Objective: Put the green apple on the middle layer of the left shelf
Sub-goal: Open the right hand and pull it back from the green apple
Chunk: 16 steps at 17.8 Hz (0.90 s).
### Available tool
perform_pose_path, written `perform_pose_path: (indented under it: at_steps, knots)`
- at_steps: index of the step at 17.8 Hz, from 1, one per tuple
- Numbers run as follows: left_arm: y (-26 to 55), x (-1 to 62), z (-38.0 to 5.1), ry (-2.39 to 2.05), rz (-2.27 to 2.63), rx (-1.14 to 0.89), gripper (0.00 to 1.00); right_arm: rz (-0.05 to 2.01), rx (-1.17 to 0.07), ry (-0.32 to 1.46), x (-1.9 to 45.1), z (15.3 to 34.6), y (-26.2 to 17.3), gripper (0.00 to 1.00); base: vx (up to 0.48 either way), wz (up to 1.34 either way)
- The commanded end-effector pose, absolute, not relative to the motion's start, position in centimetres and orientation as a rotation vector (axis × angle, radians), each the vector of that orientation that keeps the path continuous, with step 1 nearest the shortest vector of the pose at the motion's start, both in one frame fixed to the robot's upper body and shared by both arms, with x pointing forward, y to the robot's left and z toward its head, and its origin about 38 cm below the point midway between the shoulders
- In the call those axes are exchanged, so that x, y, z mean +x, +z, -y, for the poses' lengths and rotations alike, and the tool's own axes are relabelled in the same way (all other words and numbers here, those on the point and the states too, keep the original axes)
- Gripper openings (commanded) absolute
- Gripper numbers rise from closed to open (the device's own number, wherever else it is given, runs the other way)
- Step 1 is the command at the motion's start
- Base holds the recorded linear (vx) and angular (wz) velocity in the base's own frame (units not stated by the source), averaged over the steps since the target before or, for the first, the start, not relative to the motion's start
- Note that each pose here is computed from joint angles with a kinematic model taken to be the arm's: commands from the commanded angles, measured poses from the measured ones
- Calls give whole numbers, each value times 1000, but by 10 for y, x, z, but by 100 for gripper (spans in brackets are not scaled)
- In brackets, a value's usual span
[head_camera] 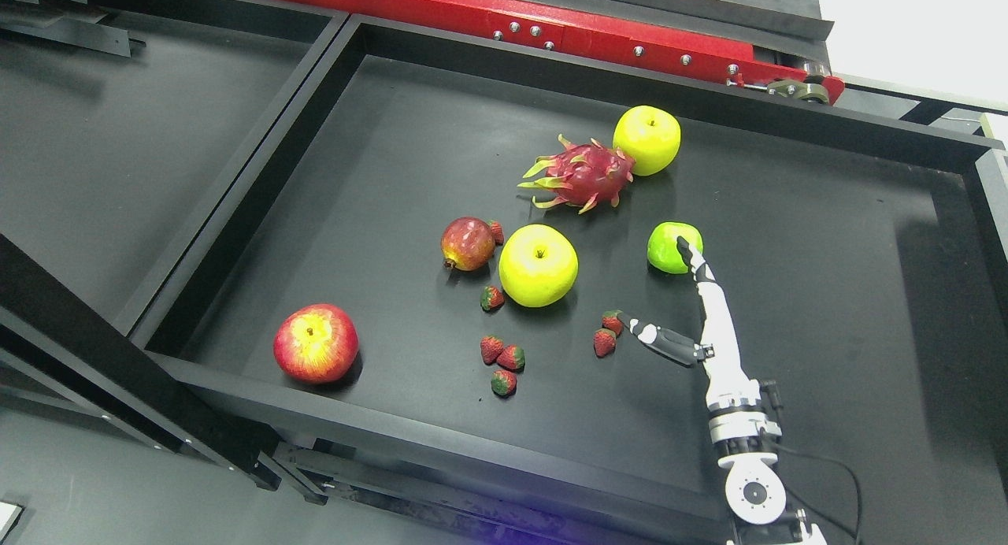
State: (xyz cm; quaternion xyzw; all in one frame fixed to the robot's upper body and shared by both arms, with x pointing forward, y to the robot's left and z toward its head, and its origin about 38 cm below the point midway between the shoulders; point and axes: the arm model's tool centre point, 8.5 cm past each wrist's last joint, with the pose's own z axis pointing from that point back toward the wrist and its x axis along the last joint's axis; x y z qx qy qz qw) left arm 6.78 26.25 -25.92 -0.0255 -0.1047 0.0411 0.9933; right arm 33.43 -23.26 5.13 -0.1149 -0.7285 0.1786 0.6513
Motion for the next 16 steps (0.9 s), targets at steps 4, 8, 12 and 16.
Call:
perform_pose_path:
  at_steps: [4,8,12,16]
  knots:
    - [-258,68,-274,82,209,-34,100,1704,-166,123,286,254,60,100,0,0]
    - [-258,68,-274,82,209,-34,100,1715,-182,101,290,255,63,100,0,0]
    - [-258,68,-274,81,211,-34,100,1715,-180,102,290,254,63,100,0,0]
    - [-258,68,-274,82,209,-34,100,1713,-178,105,290,254,63,100,0,0]
